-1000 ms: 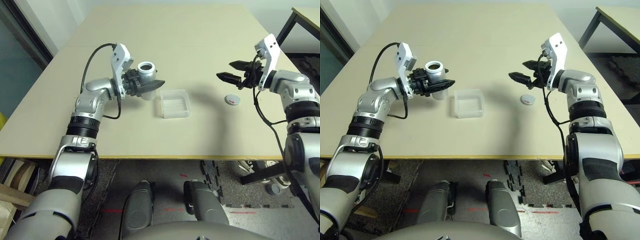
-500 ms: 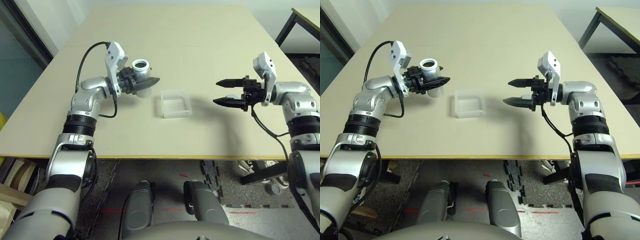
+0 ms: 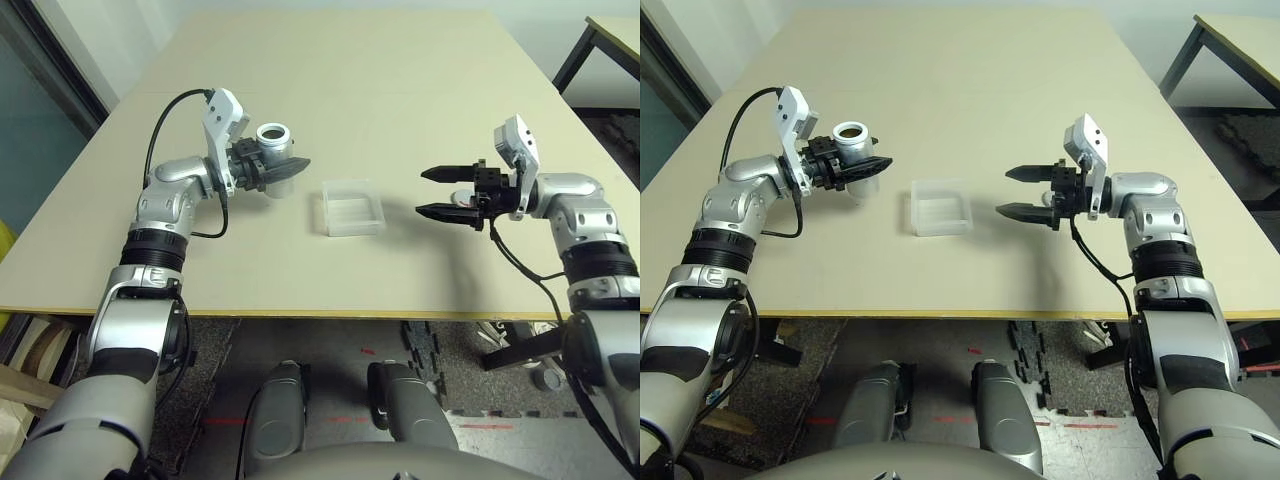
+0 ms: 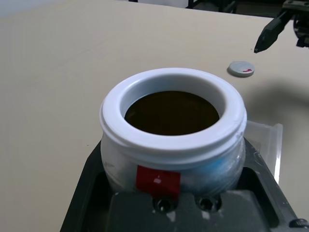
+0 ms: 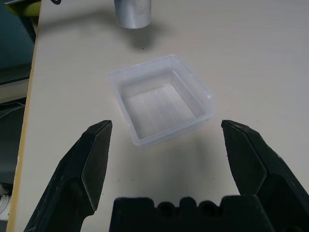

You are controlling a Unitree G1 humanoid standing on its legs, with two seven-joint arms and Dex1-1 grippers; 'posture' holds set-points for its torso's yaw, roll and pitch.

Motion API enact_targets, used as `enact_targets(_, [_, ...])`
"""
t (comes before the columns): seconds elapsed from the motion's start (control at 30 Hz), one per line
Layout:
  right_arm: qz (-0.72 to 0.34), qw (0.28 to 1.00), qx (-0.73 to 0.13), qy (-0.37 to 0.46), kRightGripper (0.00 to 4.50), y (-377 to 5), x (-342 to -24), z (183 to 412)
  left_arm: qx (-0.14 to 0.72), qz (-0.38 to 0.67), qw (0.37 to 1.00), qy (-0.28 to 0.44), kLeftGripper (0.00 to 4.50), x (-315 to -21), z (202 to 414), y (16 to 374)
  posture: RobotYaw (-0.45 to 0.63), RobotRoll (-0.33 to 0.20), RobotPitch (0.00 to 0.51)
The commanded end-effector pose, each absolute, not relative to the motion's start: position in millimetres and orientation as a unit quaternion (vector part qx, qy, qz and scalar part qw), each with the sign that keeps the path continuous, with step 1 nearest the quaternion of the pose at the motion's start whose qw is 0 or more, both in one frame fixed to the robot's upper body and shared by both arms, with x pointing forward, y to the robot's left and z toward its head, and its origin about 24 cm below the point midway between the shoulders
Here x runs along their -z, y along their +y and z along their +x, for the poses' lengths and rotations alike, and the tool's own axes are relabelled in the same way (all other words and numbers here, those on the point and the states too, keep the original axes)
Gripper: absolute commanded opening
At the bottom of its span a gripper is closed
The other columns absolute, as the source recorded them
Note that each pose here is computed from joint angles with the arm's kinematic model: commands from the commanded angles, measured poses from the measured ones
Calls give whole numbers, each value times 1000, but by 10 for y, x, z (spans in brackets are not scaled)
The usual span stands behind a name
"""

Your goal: Pour the medicine from the bottle into the box.

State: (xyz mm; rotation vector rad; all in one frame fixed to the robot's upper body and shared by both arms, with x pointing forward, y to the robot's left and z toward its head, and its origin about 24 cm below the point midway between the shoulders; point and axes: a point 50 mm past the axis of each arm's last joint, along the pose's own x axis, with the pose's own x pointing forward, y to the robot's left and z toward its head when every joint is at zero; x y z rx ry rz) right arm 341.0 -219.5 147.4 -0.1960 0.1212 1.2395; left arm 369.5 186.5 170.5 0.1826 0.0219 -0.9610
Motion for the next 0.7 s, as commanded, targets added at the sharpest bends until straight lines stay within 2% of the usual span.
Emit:
enact_targets(0.03, [-94,804,-585,50,4500,-2154,-1470,3397,437,121,891,8,2716,-1725,3748,1897,-30,0,93])
enact_targets(0.17, [-95,805,-584,48,4500,-2139,-1470,3399,428,131,894,8,2716,-1734,3789,1861,-36,0,92])
enact_targets(0.27, [-94,806,-582,48,4500,-2139,-1470,3399,379,232,896,16,2716,-1774,3881,1846,-40,0,93])
enact_targets(0.47, [-92,810,-577,46,4500,-2126,-1456,3399,354,387,851,-5,2716,-1880,3982,1633,-48,0,92])
enact_targets(0.6, [-91,813,-574,45,4500,-2121,-1446,3401,328,492,805,-41,2716,-1964,4032,1510,-52,0,90])
enact_targets(0.7, [-90,815,-571,46,4500,-2124,-1435,3403,320,620,710,-97,2716,-2021,4024,1315,-53,0,87])
